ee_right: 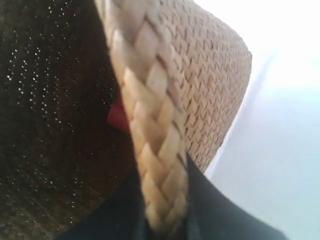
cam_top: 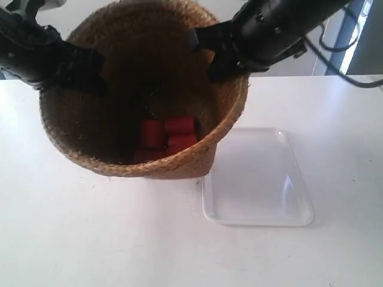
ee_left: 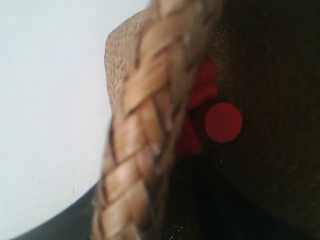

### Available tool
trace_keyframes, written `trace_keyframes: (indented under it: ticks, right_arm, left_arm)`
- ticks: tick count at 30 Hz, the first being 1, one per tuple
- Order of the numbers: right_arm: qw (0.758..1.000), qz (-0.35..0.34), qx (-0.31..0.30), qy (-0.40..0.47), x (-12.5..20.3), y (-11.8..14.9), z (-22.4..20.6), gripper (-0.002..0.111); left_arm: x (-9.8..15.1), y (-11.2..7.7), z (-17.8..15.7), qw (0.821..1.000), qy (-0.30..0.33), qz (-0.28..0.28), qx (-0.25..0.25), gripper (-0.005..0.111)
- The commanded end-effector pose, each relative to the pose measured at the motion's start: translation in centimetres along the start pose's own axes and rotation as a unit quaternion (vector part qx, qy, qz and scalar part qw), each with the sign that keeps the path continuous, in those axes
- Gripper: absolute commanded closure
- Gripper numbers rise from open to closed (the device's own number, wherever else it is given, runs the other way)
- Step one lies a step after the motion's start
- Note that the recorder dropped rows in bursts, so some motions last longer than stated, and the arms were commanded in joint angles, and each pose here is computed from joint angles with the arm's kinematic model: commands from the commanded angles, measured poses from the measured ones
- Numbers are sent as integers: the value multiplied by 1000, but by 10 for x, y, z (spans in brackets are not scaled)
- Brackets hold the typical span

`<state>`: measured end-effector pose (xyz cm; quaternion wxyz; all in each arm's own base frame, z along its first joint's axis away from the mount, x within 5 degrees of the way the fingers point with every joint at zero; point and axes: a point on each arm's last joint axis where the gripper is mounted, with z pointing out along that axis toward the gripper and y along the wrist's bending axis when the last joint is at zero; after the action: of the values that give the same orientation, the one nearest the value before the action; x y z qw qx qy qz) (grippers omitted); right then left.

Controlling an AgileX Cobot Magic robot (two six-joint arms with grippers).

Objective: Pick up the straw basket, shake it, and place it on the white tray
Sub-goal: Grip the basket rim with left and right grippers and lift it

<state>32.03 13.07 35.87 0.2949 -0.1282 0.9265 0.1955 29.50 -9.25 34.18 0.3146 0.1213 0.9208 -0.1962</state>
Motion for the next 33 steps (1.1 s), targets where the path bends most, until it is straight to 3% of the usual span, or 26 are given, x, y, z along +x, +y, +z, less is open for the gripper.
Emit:
trace_keyframes:
  ticks: [1, 7, 12, 21, 26, 33]
  right_arm:
    - [992, -28, 17, -121, 12, 8, -60, 108]
    - [979, -42, 36, -195, 59, 4, -87, 108]
    - [978, -6, 23, -208, 93, -4, -76, 108]
    - [977, 88, -25, -193, 99, -7, -43, 108]
    - [972, -43, 22, -230, 90, -12, -40, 108]
    - [969, -52, 35, -237, 87, -15, -35, 108]
  left_arm:
    - [11, -33, -13, 995, -68, 78, 1, 107]
    - [23, -55, -32, 984, -150, 93, 11, 107]
    - [33, -52, -40, 978, -178, 108, -2, 107]
    - [38, -45, -42, 964, -242, 105, -19, 107]
    - [38, -43, -38, 963, -234, 128, -33, 107]
    - [38, -38, -16, 969, -200, 136, -43, 107]
